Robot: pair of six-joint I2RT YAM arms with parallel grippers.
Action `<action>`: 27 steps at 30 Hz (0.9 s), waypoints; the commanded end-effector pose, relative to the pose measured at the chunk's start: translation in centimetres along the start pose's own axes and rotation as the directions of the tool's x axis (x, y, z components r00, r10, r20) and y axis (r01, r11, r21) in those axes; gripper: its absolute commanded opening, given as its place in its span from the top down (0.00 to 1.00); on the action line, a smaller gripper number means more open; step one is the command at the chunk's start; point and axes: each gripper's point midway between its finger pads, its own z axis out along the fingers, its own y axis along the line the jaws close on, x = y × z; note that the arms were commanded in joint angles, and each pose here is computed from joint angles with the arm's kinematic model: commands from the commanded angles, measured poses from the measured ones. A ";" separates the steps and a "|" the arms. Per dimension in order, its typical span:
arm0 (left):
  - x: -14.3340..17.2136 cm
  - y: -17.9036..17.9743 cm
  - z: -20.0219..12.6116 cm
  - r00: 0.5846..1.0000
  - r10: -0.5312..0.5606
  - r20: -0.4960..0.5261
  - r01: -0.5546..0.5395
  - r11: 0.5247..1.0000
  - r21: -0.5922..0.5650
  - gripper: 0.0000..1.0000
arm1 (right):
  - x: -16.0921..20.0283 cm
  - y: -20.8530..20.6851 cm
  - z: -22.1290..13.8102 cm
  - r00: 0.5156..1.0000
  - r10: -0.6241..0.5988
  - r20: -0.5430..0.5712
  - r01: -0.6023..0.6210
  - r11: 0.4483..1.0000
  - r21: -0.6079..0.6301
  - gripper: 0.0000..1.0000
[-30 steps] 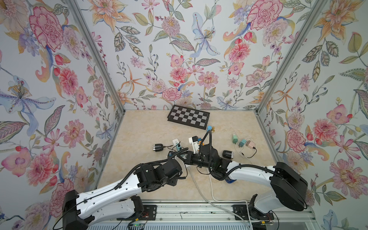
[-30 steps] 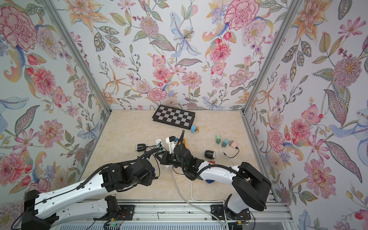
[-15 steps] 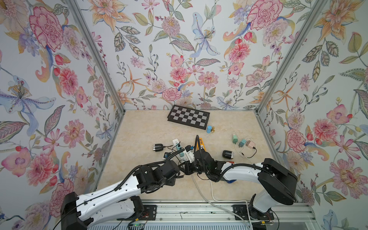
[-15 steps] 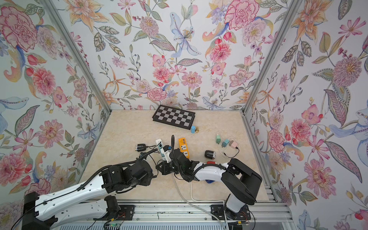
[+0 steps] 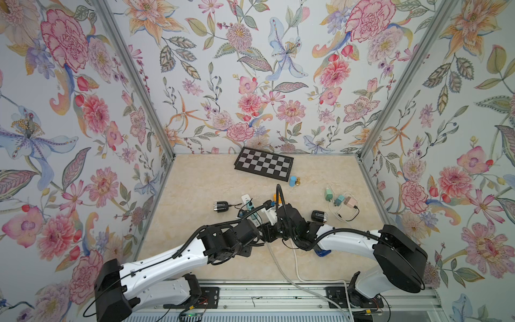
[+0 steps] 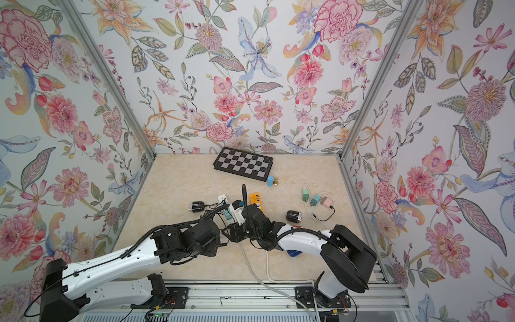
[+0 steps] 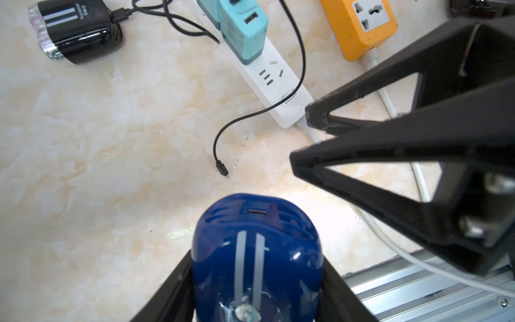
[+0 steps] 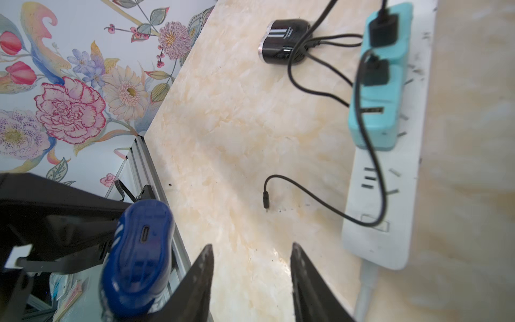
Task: Unplug the electric shaver
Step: Place the charging cable at the center of the board.
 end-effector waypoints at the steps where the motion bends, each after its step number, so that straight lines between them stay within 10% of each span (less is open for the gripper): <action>1: -1.9 -2.1 -0.2 0.996 0.094 0.015 -0.094 0.995 0.032 0.71 | -0.8 -2.8 -2.4 0.999 0.021 0.030 -0.023 0.996 0.084 0.53; 16: -4.2 -14.2 6.2 0.832 0.550 -0.071 -0.540 0.833 0.120 0.71 | -6.7 -18.6 -22.6 0.846 0.220 0.485 -0.436 0.809 0.394 0.45; 27: -2.2 -22.8 11.1 0.739 0.656 -0.151 -0.614 0.749 0.251 0.71 | -8.0 -21.8 -30.1 0.744 0.193 0.639 -0.554 0.713 0.430 0.44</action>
